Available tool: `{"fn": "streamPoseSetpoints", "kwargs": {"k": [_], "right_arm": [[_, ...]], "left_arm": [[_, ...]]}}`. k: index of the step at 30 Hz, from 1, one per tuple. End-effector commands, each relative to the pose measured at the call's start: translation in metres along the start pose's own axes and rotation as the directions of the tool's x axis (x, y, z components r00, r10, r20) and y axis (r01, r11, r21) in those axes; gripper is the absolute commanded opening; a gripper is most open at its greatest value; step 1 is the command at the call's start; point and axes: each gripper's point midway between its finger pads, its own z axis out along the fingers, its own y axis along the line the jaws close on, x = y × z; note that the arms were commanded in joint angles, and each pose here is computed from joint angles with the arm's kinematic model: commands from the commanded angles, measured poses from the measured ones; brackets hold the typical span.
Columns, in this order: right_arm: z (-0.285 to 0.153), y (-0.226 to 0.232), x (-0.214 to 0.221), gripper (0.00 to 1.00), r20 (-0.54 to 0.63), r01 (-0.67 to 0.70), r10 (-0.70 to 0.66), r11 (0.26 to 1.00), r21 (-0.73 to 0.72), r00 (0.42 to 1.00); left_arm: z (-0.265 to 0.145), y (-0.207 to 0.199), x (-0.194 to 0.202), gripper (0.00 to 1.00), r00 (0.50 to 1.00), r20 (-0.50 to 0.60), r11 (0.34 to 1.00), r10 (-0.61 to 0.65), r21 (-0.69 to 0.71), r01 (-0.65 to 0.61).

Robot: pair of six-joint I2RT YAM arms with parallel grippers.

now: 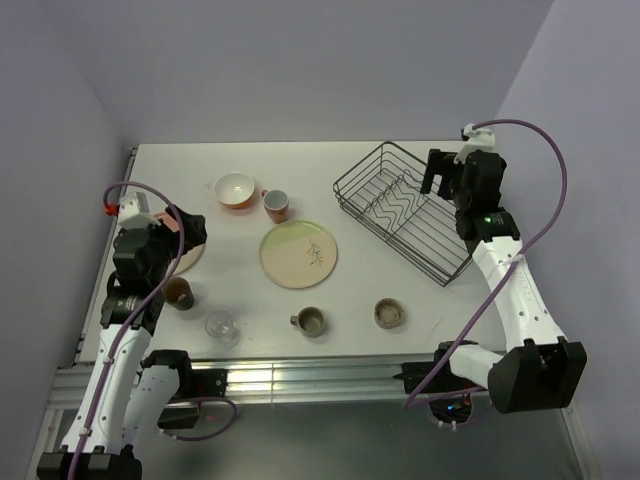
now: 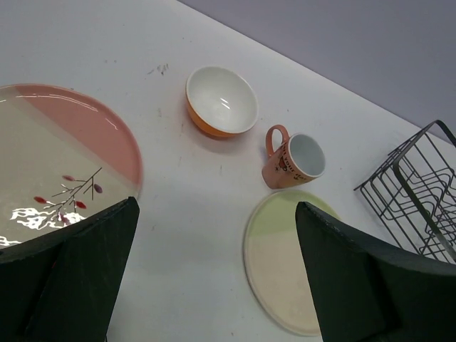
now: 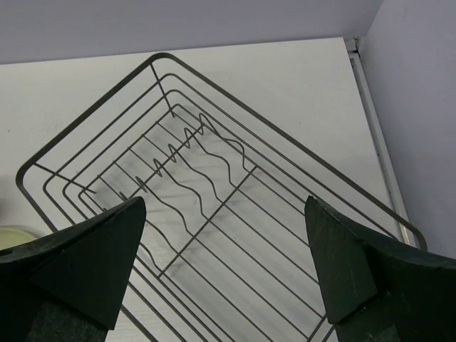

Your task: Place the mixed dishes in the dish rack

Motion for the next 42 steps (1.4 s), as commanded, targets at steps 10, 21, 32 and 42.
{"fn": "streamPoseSetpoints", "kwargs": {"k": [10,21,32,42], "right_arm": [[-0.033,0.077,0.01,1.0,0.048,0.371,-0.392,0.815,-0.445,0.919],[-0.059,0.152,0.055,1.0,-0.112,0.063,-0.297,0.521,-0.851,0.948],[-0.063,0.17,0.054,0.97,-0.073,0.032,-0.229,0.425,-0.905,0.971],[-0.059,0.166,0.064,0.96,-0.092,0.023,-0.234,0.447,-0.894,0.968]], "left_arm": [[-0.001,-0.037,-0.006,0.99,0.998,-0.058,0.987,-0.003,0.163,0.013],[0.037,-0.075,0.049,0.98,0.926,-0.328,0.977,-0.189,0.032,0.211],[0.122,-0.096,0.092,0.77,0.879,-0.361,0.947,-0.312,-0.197,0.255],[0.179,-0.112,0.11,0.7,0.865,-0.437,0.964,-0.245,-0.209,0.167]]}}
